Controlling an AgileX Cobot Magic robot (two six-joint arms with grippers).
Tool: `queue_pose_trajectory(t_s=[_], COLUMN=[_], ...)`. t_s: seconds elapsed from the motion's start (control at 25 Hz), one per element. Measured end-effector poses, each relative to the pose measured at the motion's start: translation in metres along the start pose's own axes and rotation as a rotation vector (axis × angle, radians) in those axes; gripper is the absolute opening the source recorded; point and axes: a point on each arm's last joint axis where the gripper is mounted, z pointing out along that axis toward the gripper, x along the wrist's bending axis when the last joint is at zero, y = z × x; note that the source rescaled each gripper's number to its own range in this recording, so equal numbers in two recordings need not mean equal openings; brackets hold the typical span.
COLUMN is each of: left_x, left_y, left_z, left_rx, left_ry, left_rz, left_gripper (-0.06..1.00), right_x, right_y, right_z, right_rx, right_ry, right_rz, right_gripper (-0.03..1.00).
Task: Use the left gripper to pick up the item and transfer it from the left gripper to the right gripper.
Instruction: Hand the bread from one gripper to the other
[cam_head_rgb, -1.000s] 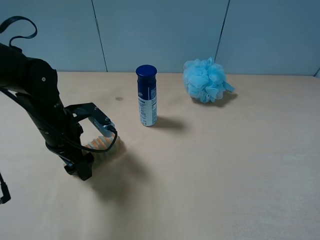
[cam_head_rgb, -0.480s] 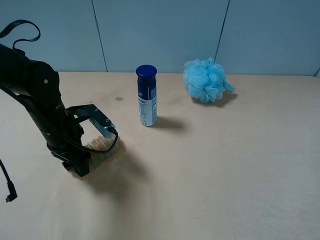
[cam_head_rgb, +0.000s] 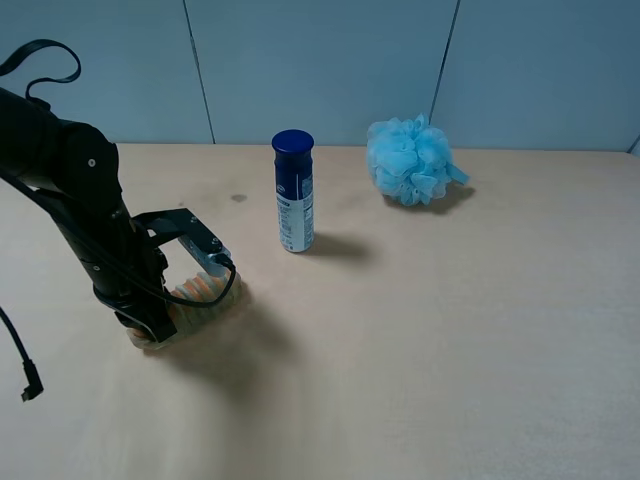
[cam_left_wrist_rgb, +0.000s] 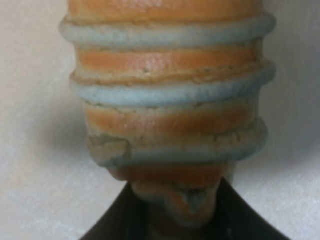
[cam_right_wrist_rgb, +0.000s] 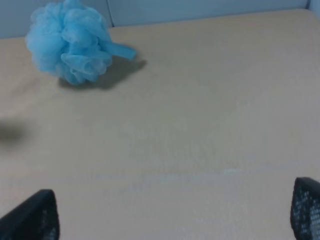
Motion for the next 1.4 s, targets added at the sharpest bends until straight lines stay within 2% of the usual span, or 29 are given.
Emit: queue_pose_trajectory(t_s=[0.32,0.44,0.72,1.0,1.12,1.4], left_x=[0.002,-0.001,-0.016,-0.025,-0.027,-0.024], left_y=[0.006,0.003,-0.022,-0.038,-0.042,-0.03], left_z=[-0.022,-0.052,-0.101,-0.144,-0.155,-0.176], left_rx=[-0.047,-0.085,-0.047,-0.169,-0.191,-0.264], left_ry=[0.019,0.031,0.0,0.053,0.062,0.087], left_rz=[0.006,0.01,0.019,0.028,0.03,0.083], left_gripper=[0.08,0.07,0.05,0.04,0.03,0.03], right_x=[0.0,0.0,0.0,0.0,0.0,0.0], right_y=[0.0,0.0,0.0,0.0,0.0,0.0], right_z=[0.0,0.0,0.0,0.0,0.0,0.0], right_rx=[-0.001,-0.001,-0.001,-0.001,-0.001,0.0], right_ry=[0.0,0.0,0.0,0.0,0.0,0.0], right_rz=[0.0,0.0,0.0,0.0,0.0,0.0], right_gripper=[1.0,1.0,1.0,1.0,1.0,1.0])
